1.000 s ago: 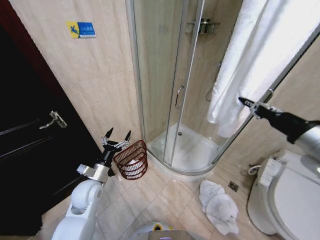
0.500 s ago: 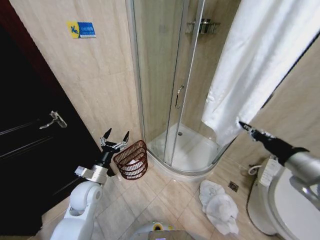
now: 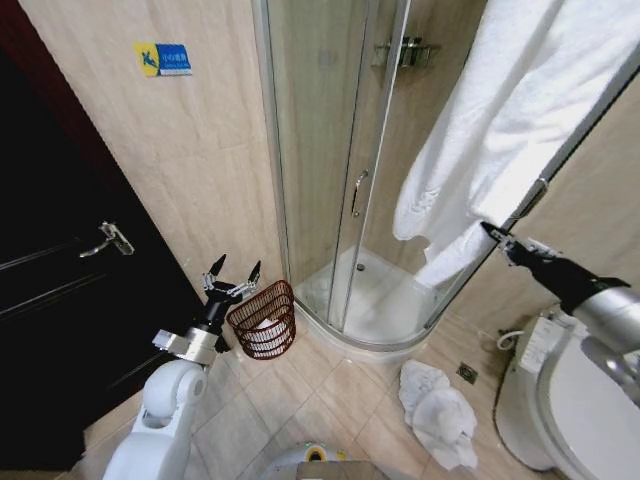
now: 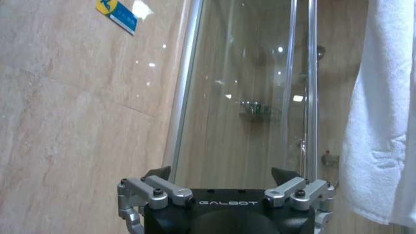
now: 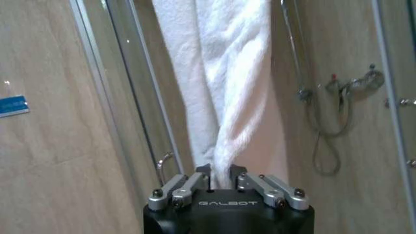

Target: Discard the used towel into the hamper.

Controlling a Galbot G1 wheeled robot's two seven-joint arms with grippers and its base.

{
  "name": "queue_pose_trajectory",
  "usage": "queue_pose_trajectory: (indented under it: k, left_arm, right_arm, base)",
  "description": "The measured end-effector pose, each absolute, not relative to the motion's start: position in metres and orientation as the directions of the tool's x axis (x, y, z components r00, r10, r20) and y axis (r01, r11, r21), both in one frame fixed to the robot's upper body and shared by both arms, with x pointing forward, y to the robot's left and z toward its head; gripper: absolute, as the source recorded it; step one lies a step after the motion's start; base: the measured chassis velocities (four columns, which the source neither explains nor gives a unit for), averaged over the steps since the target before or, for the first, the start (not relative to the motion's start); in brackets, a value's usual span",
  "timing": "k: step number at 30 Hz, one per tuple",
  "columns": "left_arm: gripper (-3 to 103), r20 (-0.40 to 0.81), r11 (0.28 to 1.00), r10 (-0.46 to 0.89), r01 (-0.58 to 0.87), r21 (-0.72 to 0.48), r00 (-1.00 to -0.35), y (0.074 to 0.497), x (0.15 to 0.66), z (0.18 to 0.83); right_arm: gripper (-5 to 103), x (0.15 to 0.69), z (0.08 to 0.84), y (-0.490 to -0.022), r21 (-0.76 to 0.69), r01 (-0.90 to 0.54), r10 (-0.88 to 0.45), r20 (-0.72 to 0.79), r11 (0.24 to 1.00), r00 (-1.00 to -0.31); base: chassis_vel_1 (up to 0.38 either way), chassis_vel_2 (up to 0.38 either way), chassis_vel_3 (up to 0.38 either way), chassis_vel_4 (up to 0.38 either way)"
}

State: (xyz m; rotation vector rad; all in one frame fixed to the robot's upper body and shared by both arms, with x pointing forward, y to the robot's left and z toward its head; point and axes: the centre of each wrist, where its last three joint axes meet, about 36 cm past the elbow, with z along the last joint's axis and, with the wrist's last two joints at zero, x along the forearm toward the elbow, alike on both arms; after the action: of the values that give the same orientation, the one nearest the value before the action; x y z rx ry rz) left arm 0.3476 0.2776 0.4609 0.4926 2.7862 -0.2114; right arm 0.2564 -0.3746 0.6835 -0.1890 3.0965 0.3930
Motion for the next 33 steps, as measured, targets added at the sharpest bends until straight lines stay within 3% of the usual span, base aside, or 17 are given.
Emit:
queue_pose_trajectory:
  k: [2, 4, 6, 10, 14, 21, 25, 33]
  left_arm:
    - [100, -0.32, 0.93, 0.311, 0.355, -0.09, -0.895, 0.278, 0.348, 0.461]
    - [100, -0.321, 0.93, 0.311, 0.356, -0.09, -0.894, 0.277, 0.348, 0.461]
    - [100, -0.321, 0.93, 0.311, 0.355, -0.089, -0.895, 0.277, 0.348, 0.462]
    - [100, -0.32, 0.931, 0.311, 0.355, -0.088, -0.895, 0.277, 0.348, 0.462]
    - [100, -0.319, 0.931, 0.311, 0.355, -0.088, -0.895, 0.277, 0.348, 0.462]
    - [100, -0.318, 0.932, 0.311, 0.353, -0.084, -0.896, 0.278, 0.347, 0.462]
    - [100, -0.318, 0.931, 0.315, 0.357, -0.083, -0.894, 0.277, 0.348, 0.465]
    - [100, -0.313, 0.924, 0.334, 0.375, -0.078, -0.889, 0.271, 0.352, 0.468]
  right_arm:
    - [19, 0.256, 0.684, -0.375, 0.24, -0.118, -0.113, -0.035, 0.964, -0.993]
    - [35, 0.256, 0.688, -0.376, 0.209, -0.098, -0.09, -0.05, 0.973, -0.995]
    - [35, 0.255, 0.69, -0.376, 0.202, -0.084, -0.075, -0.053, 0.976, -0.996]
    - [57, 0.254, 0.692, -0.377, 0.179, -0.045, -0.034, -0.065, 0.983, -0.997]
    - [62, 0.255, 0.694, -0.377, 0.168, -0.048, -0.036, -0.078, 0.985, -0.996]
    - [94, 0.274, 0.745, -0.373, -0.01, -0.123, -0.123, -0.185, 0.992, -0.975]
    - [100, 0.295, 0.771, -0.39, -0.06, -0.115, -0.125, -0.193, 0.992, -0.973]
    - [100, 0.328, 0.802, -0.423, -0.068, -0.134, -0.144, -0.179, 0.989, -0.973]
  base:
    - [0.0, 0.0, 0.0, 0.0]
    - [0.0, 0.0, 0.0, 0.0]
    - [0.0, 0.0, 0.0, 0.0]
    - [0.0, 0.0, 0.0, 0.0]
    - [0.0, 0.0, 0.0, 0.0]
    - [0.0, 0.0, 0.0, 0.0]
    - [0.0, 0.0, 0.0, 0.0]
    - [0.0, 0.0, 0.0, 0.0]
